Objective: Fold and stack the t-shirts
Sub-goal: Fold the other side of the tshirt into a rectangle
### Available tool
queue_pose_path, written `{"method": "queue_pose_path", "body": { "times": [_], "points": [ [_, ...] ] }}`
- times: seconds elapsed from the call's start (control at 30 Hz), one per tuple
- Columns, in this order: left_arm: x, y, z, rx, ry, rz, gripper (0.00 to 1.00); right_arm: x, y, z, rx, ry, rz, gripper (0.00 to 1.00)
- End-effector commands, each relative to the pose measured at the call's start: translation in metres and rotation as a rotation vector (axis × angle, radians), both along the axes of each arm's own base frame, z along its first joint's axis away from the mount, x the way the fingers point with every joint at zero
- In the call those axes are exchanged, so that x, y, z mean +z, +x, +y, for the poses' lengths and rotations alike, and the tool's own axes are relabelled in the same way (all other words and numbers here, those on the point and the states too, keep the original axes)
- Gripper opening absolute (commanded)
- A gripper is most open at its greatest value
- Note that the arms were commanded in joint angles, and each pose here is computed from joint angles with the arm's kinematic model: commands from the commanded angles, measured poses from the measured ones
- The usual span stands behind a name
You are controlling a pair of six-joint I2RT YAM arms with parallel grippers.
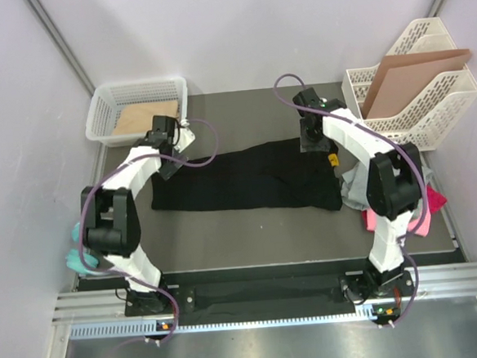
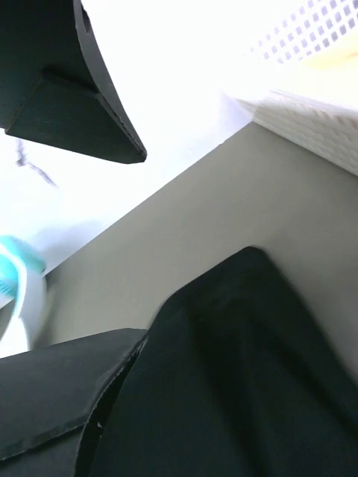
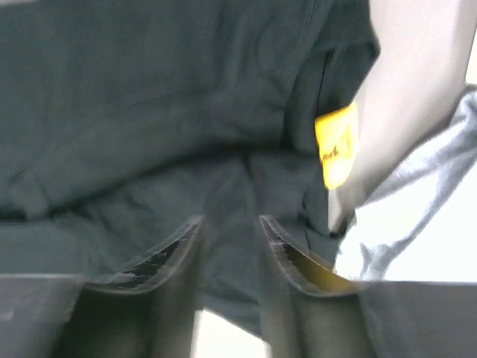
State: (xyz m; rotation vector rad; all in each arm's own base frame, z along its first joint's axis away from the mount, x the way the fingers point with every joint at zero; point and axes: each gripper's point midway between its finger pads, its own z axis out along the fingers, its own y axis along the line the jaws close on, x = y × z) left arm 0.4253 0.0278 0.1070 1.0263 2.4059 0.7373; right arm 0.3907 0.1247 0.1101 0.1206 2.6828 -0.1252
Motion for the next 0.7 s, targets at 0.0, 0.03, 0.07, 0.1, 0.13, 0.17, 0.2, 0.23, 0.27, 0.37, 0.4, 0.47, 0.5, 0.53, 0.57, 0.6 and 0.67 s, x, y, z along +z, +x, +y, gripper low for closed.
{"method": "queue_pose_path", "body": {
  "times": [0.0,0.03,0.07,0.1,0.13,0.17,0.2,0.23,0.27,0.37,0.4,0.47,0.5,0.53,0.57,0.6,0.67],
  "points": [
    [0.049,-0.041,-0.036,-0.07,-0.135,-0.088,0.97,0.016,0.047,-0.018,-0.068,-0.027,-0.071,0.43],
    [0.034,-0.057,-0.038,-0.088,-0.141,-0.047,0.97,0.004,0.053,-0.019,-0.074,-0.036,-0.044,0.44],
    [0.033,-0.064,-0.043,-0.108,-0.162,-0.047,0.98,0.004,0.06,-0.025,-0.089,-0.048,-0.044,0.44],
    [0.034,-0.073,-0.047,-0.126,-0.182,-0.053,0.98,0.016,0.07,-0.026,-0.102,-0.044,-0.062,0.44],
    [0.028,-0.08,-0.048,-0.132,-0.191,-0.038,0.98,0.008,0.072,-0.027,-0.105,-0.053,-0.034,0.44],
    [0.015,-0.091,-0.047,-0.134,-0.192,-0.005,0.98,0.013,0.072,-0.026,-0.101,-0.051,-0.033,0.45],
    [0.01,-0.095,-0.047,-0.138,-0.195,0.001,0.98,0.015,0.069,-0.023,-0.086,-0.056,-0.024,0.45],
    [0.004,-0.098,-0.047,-0.137,-0.194,0.014,0.98,0.029,0.064,-0.02,-0.075,-0.044,-0.053,0.46],
    [-0.005,-0.103,-0.046,-0.133,-0.194,0.033,0.98,0.036,0.057,-0.01,-0.046,-0.029,-0.066,0.48],
    [-0.014,-0.091,-0.045,-0.105,-0.185,0.016,0.98,0.046,0.021,0.012,0.019,0.068,-0.091,0.5],
    [-0.017,-0.08,-0.044,-0.089,-0.174,0.003,0.98,0.029,0.004,0.015,0.03,0.087,-0.059,0.5],
    [-0.022,-0.07,-0.044,-0.07,-0.171,0.004,0.97,0.04,-0.019,0.027,0.063,0.143,-0.083,0.5],
    [-0.025,-0.061,-0.043,-0.058,-0.169,0.005,0.97,0.025,-0.033,0.028,0.073,0.152,-0.055,0.5],
    [-0.027,-0.054,-0.043,-0.05,-0.17,-0.003,0.97,0.031,-0.041,0.031,0.086,0.172,-0.068,0.5],
    [-0.028,-0.049,-0.044,-0.039,-0.176,-0.006,0.97,0.028,-0.051,0.038,0.104,0.186,-0.055,0.5],
    [-0.037,-0.046,-0.043,-0.03,-0.172,0.016,0.97,0.019,-0.06,0.04,0.11,0.191,-0.036,0.49],
    [-0.037,-0.037,-0.043,-0.008,-0.171,0.007,0.97,0.017,-0.069,0.048,0.134,0.206,-0.025,0.48]
  ]
}}
